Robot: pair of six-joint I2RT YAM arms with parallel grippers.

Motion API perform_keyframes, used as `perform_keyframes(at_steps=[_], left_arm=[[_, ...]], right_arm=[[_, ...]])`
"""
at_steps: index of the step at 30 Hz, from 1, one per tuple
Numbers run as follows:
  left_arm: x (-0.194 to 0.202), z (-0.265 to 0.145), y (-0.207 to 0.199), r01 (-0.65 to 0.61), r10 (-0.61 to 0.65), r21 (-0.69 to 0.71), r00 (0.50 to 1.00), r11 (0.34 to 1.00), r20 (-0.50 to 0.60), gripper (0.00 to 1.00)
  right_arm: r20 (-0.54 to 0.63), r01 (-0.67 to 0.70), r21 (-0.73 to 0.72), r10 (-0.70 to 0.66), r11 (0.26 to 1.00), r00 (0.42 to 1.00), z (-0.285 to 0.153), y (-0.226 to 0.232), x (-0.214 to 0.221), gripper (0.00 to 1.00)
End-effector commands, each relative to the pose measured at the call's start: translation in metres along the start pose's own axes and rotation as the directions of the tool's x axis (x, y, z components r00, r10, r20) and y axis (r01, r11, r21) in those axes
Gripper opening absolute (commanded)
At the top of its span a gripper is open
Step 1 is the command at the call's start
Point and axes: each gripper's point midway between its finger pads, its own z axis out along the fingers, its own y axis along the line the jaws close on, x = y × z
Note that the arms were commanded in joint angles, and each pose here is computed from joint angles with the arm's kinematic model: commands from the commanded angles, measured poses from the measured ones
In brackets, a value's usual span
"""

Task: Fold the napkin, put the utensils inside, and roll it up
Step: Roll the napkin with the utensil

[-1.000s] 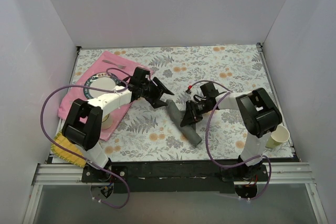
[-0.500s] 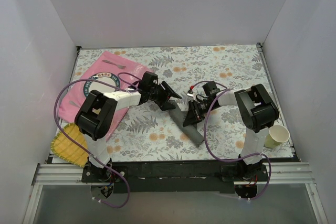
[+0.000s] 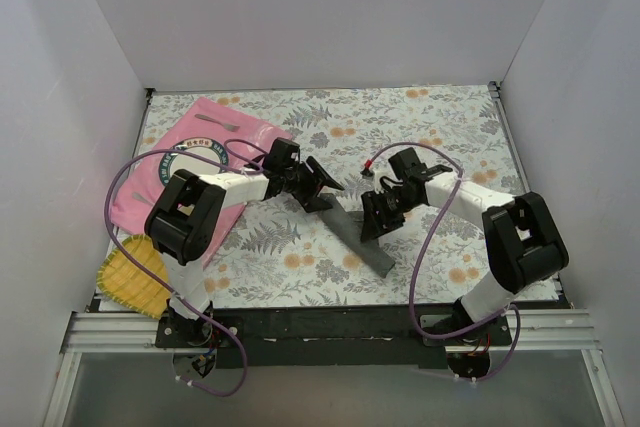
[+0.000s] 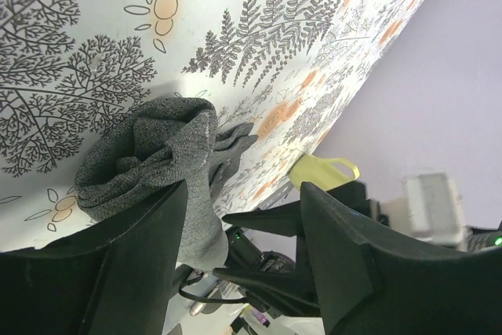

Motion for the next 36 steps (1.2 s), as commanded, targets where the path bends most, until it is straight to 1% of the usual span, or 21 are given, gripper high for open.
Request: perform_keyframes(at_steps=[1, 2, 4, 5, 6, 8, 9, 10, 11, 12, 13, 14, 15, 17, 18, 20, 22, 24, 30, 33, 36], left_arm=[[-0.01, 0.0, 0.006, -0.005, 0.006, -0.038, 1.0, 0.999, 0.029, 0.59], [-0.01, 0.0, 0.006, -0.005, 0.006, -0.039, 1.0, 0.999, 0.03, 0.59], [-0.011, 0.0, 0.006, -0.007, 0.009, -0.049, 1.0, 0.999, 0.029, 0.59], [-0.011, 0.0, 0.006, -0.007, 0.009, -0.051, 1.0, 0.999, 0.028, 0.58], [-0.011, 0.001, 0.008, -0.005, 0.006, -0.061, 1.0, 0.998, 0.023, 0.59], [-0.011, 0.001, 0.007, -0.007, 0.008, -0.062, 1.0, 0.998, 0.021, 0.59], [-0.011, 0.002, 0.008, -0.005, 0.006, -0.065, 1.0, 0.998, 0.019, 0.59], [-0.011, 0.002, 0.008, -0.005, 0.006, -0.066, 1.0, 0.998, 0.02, 0.59], [-0.012, 0.002, 0.006, -0.005, 0.007, -0.063, 1.0, 0.998, 0.022, 0.59], [-0.011, 0.002, 0.006, -0.006, 0.008, -0.063, 1.0, 0.998, 0.019, 0.59], [-0.012, 0.002, 0.006, -0.004, 0.006, -0.067, 1.0, 0.998, 0.02, 0.59], [-0.012, 0.002, 0.006, -0.001, 0.003, -0.072, 1.0, 0.997, 0.018, 0.58], [-0.012, 0.002, 0.005, -0.001, 0.002, -0.074, 1.0, 0.997, 0.018, 0.59], [-0.012, 0.003, 0.006, 0.008, -0.007, -0.081, 1.0, 0.997, 0.014, 0.59], [-0.012, 0.003, 0.007, 0.01, -0.009, -0.085, 1.0, 0.996, 0.013, 0.59], [-0.011, 0.004, 0.008, 0.022, -0.021, -0.094, 1.0, 0.995, 0.007, 0.59], [-0.011, 0.004, 0.009, 0.032, -0.032, -0.098, 0.999, 0.995, 0.004, 0.59], [-0.011, 0.004, 0.011, 0.044, -0.044, -0.103, 0.999, 0.994, 0.002, 0.59], [-0.013, 0.002, 0.013, 0.055, -0.054, -0.106, 0.998, 0.993, 0.008, 0.59], [-0.014, 0.003, 0.012, 0.051, -0.05, -0.105, 0.999, 0.993, 0.005, 0.59], [-0.016, 0.001, 0.006, 0.0, 0.0, -0.107, 1.0, 0.994, 0.005, 0.59]], right_arm=[[-0.101, -0.028, 0.132, 0.041, 0.991, 0.994, 0.009, -0.018, 0.049, 0.54], [-0.077, -0.026, 0.177, 0.04, 0.984, 0.996, 0.007, -0.024, 0.049, 0.54], [-0.078, -0.05, 0.238, 0.071, 0.97, 0.994, 0.007, -0.03, 0.057, 0.54], [-0.073, -0.041, 0.313, 0.067, 0.949, 0.995, 0.0, -0.038, 0.058, 0.54], [-0.069, -0.03, 0.344, 0.057, 0.938, 0.996, -0.003, -0.04, 0.056, 0.54], [-0.042, 0.036, 0.421, -0.02, 0.906, 0.999, -0.014, -0.039, 0.037, 0.55], [-0.061, 0.082, 0.433, -0.062, 0.898, 0.996, -0.017, -0.031, 0.034, 0.56], [-0.036, 0.116, 0.444, -0.111, 0.888, 0.993, -0.023, -0.023, 0.016, 0.56], [-0.031, 0.148, 0.472, -0.151, 0.869, 0.988, -0.028, -0.019, 0.006, 0.59], [-0.056, 0.197, 0.474, -0.194, 0.858, 0.979, -0.027, -0.009, 0.004, 0.62], [-0.048, 0.249, 0.469, -0.257, 0.847, 0.965, -0.029, 0.003, -0.01, 0.65], [-0.059, 0.282, 0.493, -0.292, 0.823, 0.955, -0.029, 0.004, -0.014, 0.71], [-0.076, 0.331, 0.481, -0.337, 0.812, 0.938, -0.023, 0.013, -0.015, 0.73], [-0.091, 0.375, 0.491, -0.382, 0.787, 0.92, -0.015, 0.018, -0.024, 0.78], [-0.122, 0.42, 0.491, -0.417, 0.763, 0.9, -0.01, 0.021, -0.024, 0.79], [-0.166, 0.458, 0.517, -0.44, 0.723, 0.882, 0.0, 0.015, -0.028, 0.8], [-0.21, 0.492, 0.537, -0.457, 0.685, 0.865, 0.009, 0.011, -0.028, 0.8], [-0.226, 0.517, 0.541, -0.478, 0.664, 0.849, 0.016, 0.013, -0.028, 0.79], [-0.252, 0.54, 0.548, -0.489, 0.639, 0.835, 0.036, 0.006, -0.019, 0.74], [-0.257, 0.529, 0.549, -0.472, 0.647, 0.844, 0.043, 0.002, -0.014, 0.69], [-0.255, 0.511, 0.577, -0.454, 0.637, 0.854, 0.045, -0.007, -0.015, 0.57]])
